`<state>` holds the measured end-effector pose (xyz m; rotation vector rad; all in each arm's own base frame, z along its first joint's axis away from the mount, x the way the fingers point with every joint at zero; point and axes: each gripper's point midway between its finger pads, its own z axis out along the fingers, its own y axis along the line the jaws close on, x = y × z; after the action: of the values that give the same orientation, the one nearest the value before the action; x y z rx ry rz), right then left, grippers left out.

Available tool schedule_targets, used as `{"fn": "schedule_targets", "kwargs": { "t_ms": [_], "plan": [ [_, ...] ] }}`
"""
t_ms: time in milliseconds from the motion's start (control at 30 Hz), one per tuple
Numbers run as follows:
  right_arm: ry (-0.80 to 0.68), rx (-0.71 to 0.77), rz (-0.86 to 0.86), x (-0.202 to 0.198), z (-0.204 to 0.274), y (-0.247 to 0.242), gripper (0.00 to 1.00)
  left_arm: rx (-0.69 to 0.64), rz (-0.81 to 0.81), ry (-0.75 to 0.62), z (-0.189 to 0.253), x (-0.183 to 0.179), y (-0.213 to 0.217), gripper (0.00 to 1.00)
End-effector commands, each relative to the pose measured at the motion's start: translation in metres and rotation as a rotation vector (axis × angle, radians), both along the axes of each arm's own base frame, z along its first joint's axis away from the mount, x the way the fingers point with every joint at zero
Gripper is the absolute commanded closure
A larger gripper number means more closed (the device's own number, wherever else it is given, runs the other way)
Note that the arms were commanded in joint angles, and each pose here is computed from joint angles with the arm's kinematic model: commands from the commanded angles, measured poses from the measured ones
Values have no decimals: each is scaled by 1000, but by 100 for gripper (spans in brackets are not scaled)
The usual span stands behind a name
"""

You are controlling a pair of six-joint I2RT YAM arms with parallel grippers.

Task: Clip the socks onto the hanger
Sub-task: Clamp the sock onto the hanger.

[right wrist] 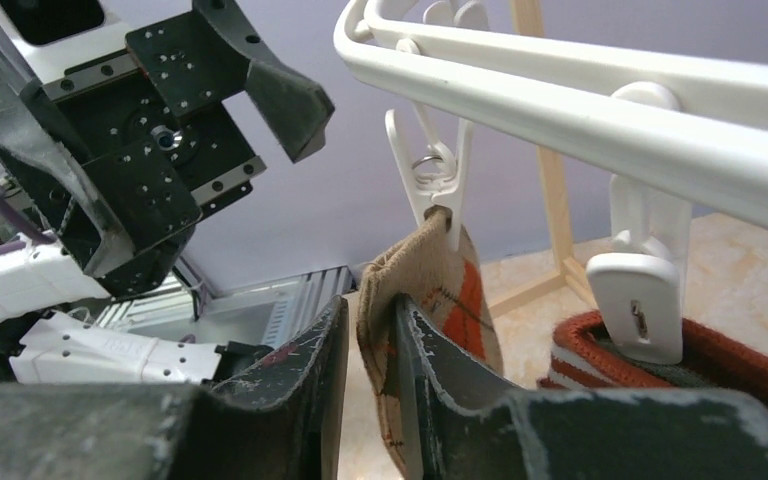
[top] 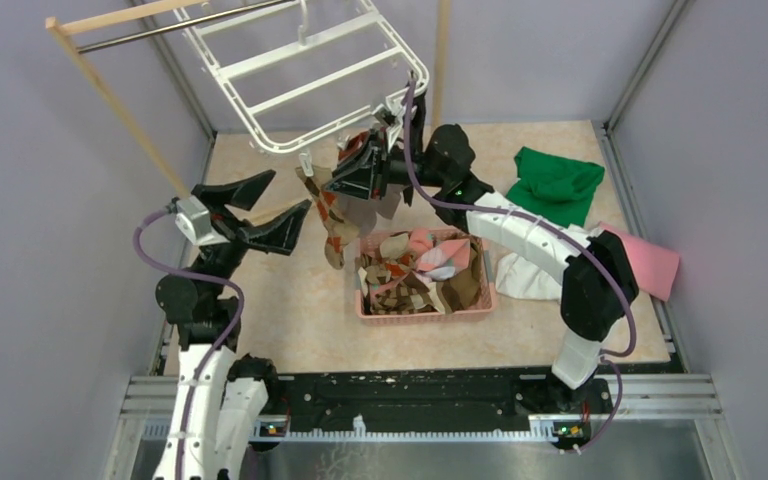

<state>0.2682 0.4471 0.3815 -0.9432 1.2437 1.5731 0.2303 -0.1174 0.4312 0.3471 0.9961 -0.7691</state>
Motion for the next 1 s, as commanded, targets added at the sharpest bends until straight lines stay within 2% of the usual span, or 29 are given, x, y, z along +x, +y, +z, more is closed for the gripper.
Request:
{"fn": "schedule_targets", "kwargs": {
  "t_ms": [0,167,400,733,967],
  "plan": [
    [-89,15,-5,-13,23,-17,73,92,62,121,-36,1,3,1],
    [-108,-36,-22,-15,11,-24,61,157,133,173,-63,-11,11,1],
    [-176,-120,-72,-13,-11,-32,38,121,250,241,-86,-12,30,1],
    [-370,-213,-116,-11,-38,-46,35,39,273,331,-107,-9,36,1],
    [-366,-171,-136,-13,-43,-48,36,11,258,381,-139,0,35,1]
  ]
}}
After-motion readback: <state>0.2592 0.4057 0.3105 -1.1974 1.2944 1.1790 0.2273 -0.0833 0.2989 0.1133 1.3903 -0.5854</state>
